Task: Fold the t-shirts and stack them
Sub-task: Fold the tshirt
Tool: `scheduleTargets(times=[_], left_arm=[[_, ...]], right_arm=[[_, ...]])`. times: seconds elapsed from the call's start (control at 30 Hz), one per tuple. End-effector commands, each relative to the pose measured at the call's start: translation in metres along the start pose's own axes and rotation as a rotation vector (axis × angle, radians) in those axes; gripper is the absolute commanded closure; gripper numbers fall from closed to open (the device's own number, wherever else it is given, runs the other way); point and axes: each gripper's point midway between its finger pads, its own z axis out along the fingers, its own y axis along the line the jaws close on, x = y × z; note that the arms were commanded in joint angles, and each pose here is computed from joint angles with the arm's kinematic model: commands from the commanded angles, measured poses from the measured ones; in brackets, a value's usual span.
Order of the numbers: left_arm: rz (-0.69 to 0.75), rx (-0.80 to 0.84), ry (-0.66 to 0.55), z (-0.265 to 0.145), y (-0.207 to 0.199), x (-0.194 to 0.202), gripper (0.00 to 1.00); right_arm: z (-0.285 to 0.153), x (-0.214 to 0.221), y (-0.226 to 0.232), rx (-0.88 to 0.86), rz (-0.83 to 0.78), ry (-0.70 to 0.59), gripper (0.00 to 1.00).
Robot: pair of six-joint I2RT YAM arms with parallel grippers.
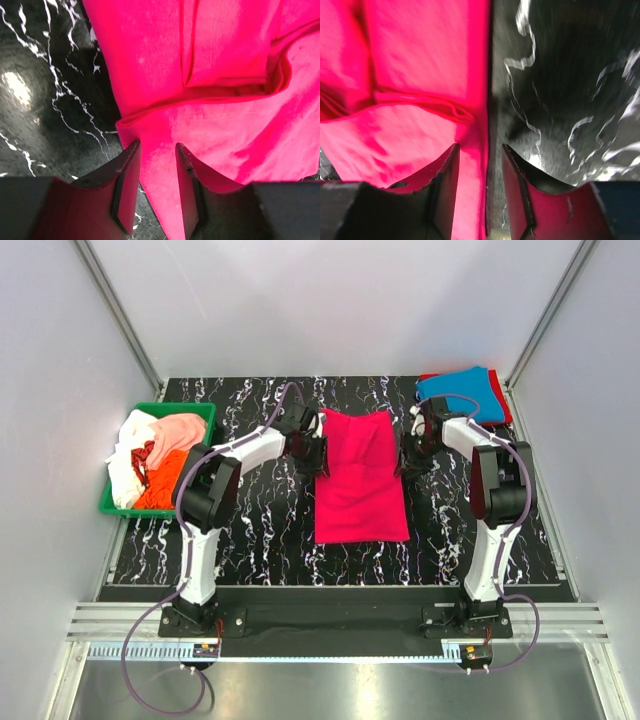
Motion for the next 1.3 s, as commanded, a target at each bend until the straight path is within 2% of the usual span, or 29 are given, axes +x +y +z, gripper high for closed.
scheduleTargets(times=[0.0,0.43,0.53,0.57,0.7,0.8,0.83,0.87,0.97,1.07,1.1,1.13,1.2,1.23,1.27], left_arm=[[0.036,0.024,-0.039,0.000,-0.007,-0.019,0.62],[0.000,-0.040,-0.011,0.014,0.023,-0.011,0.61],[-0.004,-0.060,-0.014,0.014,0.028,-0.011,0.61],[-0.005,-0.068,-0.014,0.015,0.030,-0.010,0.61],[-0.038,-0.111,-0.012,0.016,0.044,-0.006,0.62],[-0.051,-0.094,-0.004,0.019,0.043,-0.006,0.62],[-0.051,-0.077,-0.009,0.016,0.038,-0.009,0.62],[-0.051,-0.059,-0.017,0.014,0.033,-0.013,0.62],[-0.046,0.038,-0.050,-0.007,0.005,-0.029,0.59],[-0.027,0.073,-0.106,-0.039,-0.016,-0.048,0.55],[-0.010,0.081,-0.136,-0.055,-0.025,-0.055,0.53],[0.003,0.075,-0.141,-0.065,-0.026,-0.056,0.52],[0.025,0.058,-0.170,-0.088,-0.030,-0.056,0.50],[0.022,0.040,-0.147,-0.090,-0.024,-0.043,0.49],[0.019,0.032,-0.145,-0.095,-0.021,-0.037,0.49]], right_arm=[[-0.013,-0.037,0.012,-0.037,-0.083,-0.092,0.55],[0.005,-0.039,0.007,-0.103,-0.072,-0.052,0.62],[0.010,-0.040,-0.002,-0.086,-0.056,-0.046,0.86],[0.010,-0.040,-0.009,-0.076,-0.041,-0.046,1.00],[0.014,-0.040,-0.023,-0.055,0.003,-0.042,1.00],[0.013,-0.043,-0.017,-0.083,0.004,-0.050,1.00],[0.011,-0.044,-0.011,-0.111,0.017,-0.051,0.99],[0.006,-0.048,-0.005,-0.135,0.015,-0.065,0.88],[-0.014,-0.061,0.015,-0.199,0.033,-0.108,0.70],[-0.044,-0.073,0.028,-0.206,0.071,-0.169,0.62],[-0.048,-0.073,0.029,-0.193,0.115,-0.179,0.56],[-0.065,-0.076,0.032,-0.184,0.130,-0.215,0.54],[-0.069,-0.062,0.026,-0.126,0.234,-0.211,0.51],[-0.083,-0.058,0.028,-0.117,0.260,-0.235,0.50],[-0.077,-0.034,0.021,-0.086,0.318,-0.187,0.50]])
